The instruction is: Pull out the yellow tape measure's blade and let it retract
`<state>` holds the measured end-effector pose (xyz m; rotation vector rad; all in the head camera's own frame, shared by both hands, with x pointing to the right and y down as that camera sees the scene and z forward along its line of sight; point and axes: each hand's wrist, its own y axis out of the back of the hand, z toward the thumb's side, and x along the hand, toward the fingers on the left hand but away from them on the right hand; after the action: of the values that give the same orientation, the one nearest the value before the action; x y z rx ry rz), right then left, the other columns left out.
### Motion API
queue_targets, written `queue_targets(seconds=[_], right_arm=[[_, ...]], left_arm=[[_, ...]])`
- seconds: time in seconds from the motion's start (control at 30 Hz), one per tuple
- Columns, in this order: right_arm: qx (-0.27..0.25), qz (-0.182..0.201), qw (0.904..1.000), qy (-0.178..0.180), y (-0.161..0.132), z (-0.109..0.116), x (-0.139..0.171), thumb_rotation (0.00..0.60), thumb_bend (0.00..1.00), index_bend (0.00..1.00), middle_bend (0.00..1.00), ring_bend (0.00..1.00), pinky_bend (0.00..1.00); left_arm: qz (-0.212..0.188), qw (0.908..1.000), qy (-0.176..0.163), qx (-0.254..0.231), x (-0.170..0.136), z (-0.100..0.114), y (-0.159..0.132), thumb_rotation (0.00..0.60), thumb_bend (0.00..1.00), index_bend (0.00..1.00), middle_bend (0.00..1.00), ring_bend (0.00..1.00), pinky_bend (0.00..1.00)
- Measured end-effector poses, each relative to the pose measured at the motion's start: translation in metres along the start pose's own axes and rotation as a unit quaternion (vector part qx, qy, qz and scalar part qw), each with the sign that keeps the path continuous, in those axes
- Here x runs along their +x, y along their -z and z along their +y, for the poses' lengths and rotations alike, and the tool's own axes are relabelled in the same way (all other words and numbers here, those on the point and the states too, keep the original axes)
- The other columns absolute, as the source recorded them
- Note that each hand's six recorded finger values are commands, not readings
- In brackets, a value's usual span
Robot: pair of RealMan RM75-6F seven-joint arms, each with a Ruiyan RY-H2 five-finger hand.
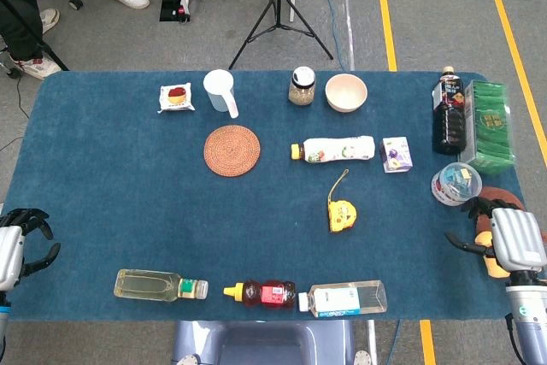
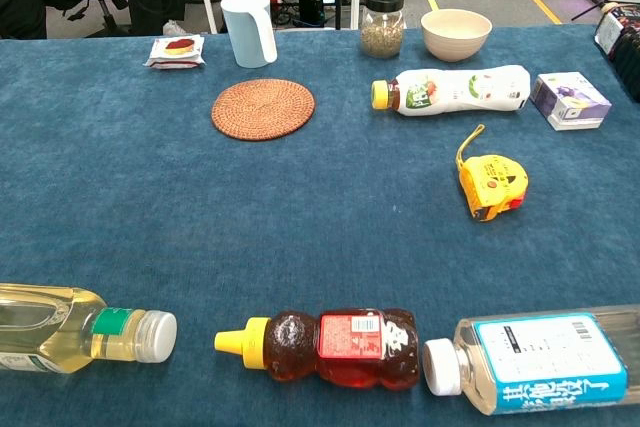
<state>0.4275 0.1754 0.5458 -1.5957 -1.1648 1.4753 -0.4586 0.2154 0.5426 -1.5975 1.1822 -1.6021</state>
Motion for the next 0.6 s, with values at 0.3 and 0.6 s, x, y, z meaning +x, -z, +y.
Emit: queue_targets(seconds=[0.3,0.6], right_arm=[[-0.002,0.002,1.0000,0.000,-0.001,0.001,0.000,0.422,0.20,0.44,0.50,0.43,0.42],[-0.005,-0.002,1.0000,-0.001,0.001,0.001,0.002,0.422,0.19,0.43,0.50,0.43,0.42]], left_arm=[[-0.002,1.0000,0.004,0.002,0.001,0.000,-0.001,0.600,0.27,0.56,0.35,0.23,0.26],[-0.006,1.0000,-0.002,0.002,0.003,0.011,-0.007,0.600,0.27,0.56,0.35,0.23,0.26]])
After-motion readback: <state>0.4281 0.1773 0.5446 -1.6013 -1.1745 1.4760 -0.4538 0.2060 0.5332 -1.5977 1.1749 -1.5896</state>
